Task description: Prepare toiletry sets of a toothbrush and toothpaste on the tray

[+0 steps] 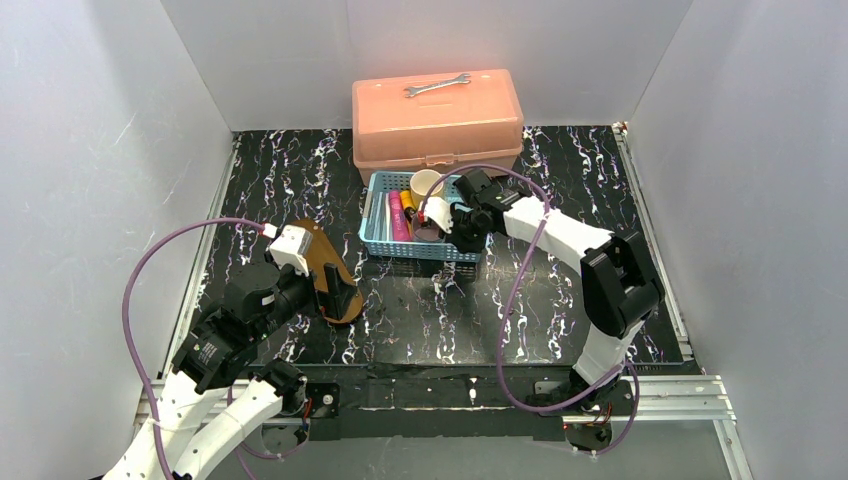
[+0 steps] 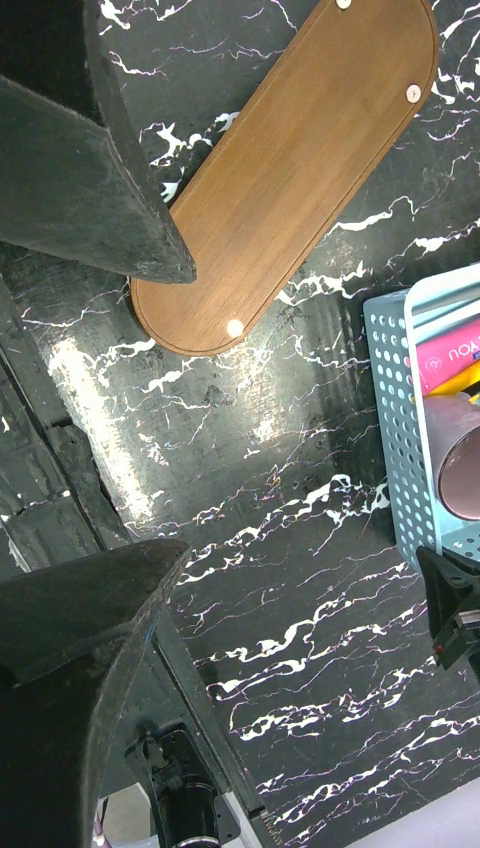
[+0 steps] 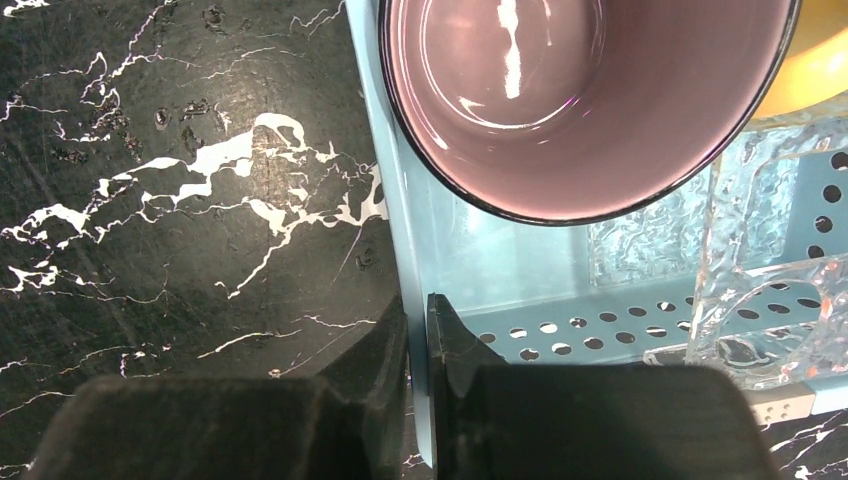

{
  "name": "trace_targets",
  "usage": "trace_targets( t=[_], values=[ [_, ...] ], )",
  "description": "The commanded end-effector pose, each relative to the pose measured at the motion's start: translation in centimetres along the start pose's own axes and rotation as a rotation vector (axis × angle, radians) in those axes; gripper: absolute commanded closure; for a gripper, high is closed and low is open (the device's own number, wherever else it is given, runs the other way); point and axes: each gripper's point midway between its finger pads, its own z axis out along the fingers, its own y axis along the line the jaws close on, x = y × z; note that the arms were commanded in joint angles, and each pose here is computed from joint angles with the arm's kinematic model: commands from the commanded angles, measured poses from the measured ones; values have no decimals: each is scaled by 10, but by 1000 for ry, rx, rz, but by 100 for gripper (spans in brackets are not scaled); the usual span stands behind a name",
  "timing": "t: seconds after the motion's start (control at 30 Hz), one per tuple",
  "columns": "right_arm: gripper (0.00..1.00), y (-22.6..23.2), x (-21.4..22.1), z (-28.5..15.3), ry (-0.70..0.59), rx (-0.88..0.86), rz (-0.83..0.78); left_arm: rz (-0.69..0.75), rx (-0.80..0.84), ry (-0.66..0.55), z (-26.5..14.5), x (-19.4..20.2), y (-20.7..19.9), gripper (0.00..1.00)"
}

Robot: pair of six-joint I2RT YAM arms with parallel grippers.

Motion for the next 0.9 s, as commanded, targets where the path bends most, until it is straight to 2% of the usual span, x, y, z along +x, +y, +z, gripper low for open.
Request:
trace_targets(
  t=[0.0, 0.1, 0.13, 0.3, 0.5, 0.87],
  values=[
    [99, -45, -20, -12, -51, 132, 5, 6, 5, 12, -1, 3, -1, 1],
    [98, -50, -16, -11, -30, 143, 16, 6, 6, 11, -1, 3, -1, 1],
    [95, -51, -15, -11, -26, 144, 16, 7, 6, 10, -1, 2, -1, 1],
    [71, -55, -14, -20, -12, 177, 24, 7, 6, 9, -1, 2, -1, 1],
    [52, -57, -25, -41, -67, 225, 33, 0, -10, 11, 0, 3, 2, 1],
    [45, -37, -55, -82, -257, 221, 119, -22, -69, -4, 1, 2, 12, 1]
  ],
)
